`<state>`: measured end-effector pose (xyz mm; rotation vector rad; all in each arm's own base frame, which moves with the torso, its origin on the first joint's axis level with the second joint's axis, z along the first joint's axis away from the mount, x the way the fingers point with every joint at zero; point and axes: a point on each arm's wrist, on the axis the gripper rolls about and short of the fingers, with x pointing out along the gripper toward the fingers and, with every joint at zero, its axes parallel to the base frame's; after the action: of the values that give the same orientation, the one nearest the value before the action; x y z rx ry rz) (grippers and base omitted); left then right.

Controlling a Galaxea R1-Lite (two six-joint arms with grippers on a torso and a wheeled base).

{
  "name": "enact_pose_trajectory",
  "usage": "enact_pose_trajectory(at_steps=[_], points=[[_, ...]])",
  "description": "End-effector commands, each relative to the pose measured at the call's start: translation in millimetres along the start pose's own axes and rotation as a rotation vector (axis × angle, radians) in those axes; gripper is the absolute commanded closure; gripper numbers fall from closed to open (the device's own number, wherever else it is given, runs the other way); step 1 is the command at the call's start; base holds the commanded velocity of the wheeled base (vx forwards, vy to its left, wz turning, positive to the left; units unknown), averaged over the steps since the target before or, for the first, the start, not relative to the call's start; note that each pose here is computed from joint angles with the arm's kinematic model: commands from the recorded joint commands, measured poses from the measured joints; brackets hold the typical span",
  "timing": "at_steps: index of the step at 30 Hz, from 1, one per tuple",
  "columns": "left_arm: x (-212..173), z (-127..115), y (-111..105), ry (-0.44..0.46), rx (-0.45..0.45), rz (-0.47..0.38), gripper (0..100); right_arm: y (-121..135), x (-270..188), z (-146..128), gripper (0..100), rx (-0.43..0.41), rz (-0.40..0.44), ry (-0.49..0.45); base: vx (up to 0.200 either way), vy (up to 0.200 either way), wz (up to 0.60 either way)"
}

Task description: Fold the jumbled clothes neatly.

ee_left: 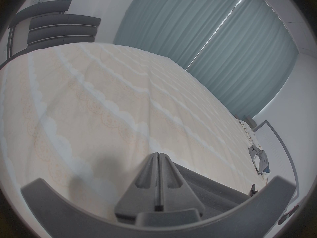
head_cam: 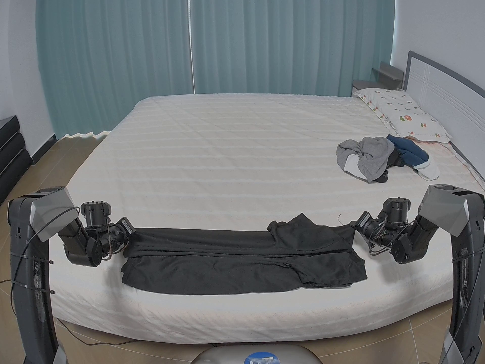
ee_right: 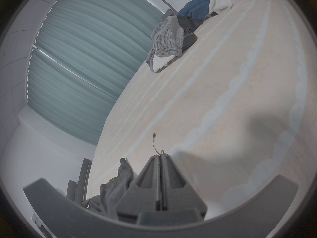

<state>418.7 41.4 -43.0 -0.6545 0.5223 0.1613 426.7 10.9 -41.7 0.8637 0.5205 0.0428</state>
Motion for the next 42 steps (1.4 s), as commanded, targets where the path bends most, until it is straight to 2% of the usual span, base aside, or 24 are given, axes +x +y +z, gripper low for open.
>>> enact_pose_trajectory(at_steps=[1,2,7,12,13,14,16,18,21,24,26,29,33,36,42], points=[[-2.4,-1.5,0.6,0.009,-0.001,0.001,100,-0.5,-1.4,-2.0,100,-0.003,-0.001,0.004,0.000,0.000,0.00],[-2.7,-2.1,1.0,0.010,0.001,0.002,0,0.8,-2.7,-1.3,0,-0.005,0.004,-0.003,0.000,0.000,0.00],[-6.3,-1.2,1.7,0.021,-0.005,-0.012,0,12.7,-26.0,-0.6,0,-0.020,0.035,-0.019,0.000,0.000,0.00],[-16.8,16.5,6.5,0.033,-0.040,-0.065,0,31.9,-40.6,7.1,0,-0.040,0.069,-0.039,0.000,0.000,0.00],[-23.4,21.8,6.8,0.063,-0.093,-0.114,0,44.7,-47.0,14.8,0,-0.050,0.093,-0.047,0.000,0.000,0.00],[-25.2,24.2,6.1,0.067,-0.110,-0.127,0,48.7,-48.6,15.3,0,-0.055,0.096,-0.044,0.000,0.000,0.00],[-28.3,29.9,6.3,0.073,-0.147,-0.152,0,59.7,-52.9,13.8,0,-0.069,0.102,-0.021,0.000,0.000,0.00],[-31.7,35.7,8.0,0.091,-0.202,-0.191,0,73.3,-55.9,1.8,0,-0.119,0.095,0.046,0.000,0.000,0.00],[-31.2,32.5,10.3,0.116,-0.216,-0.199,0,84.6,-54.4,-15.3,0,-0.238,0.106,0.095,0.000,0.000,0.00],[-31.2,29.5,10.8,0.128,-0.219,-0.191,0,88.3,-53.0,-22.2,0,-0.277,0.109,0.120,0.000,0.000,0.00],[-30.7,27.7,9.9,0.130,-0.213,-0.189,0,98.3,-45.2,-38.3,0,-0.306,0.103,0.188,0.000,0.000,0.00],[-30.4,26.9,9.2,0.128,-0.208,-0.182,0,100.8,-34.4,-49.0,0,-0.359,0.081,0.247,0.000,0.000,0.00],[-30.1,25.9,7.7,0.129,-0.204,-0.183,0,98.9,-17.8,-50.7,0,-0.441,0.049,0.246,0.000,0.000,0.00],[-29.8,25.5,8.0,0.130,-0.203,-0.182,0,98.4,-8.0,-51.4,0,-0.451,0.015,0.232,0.000,0.000,0.00],[-29.7,25.1,7.5,0.131,-0.201,-0.183,0,91.5,0.0,-55.4,0,-0.448,0.000,0.245,0.000,0.000,0.00]])
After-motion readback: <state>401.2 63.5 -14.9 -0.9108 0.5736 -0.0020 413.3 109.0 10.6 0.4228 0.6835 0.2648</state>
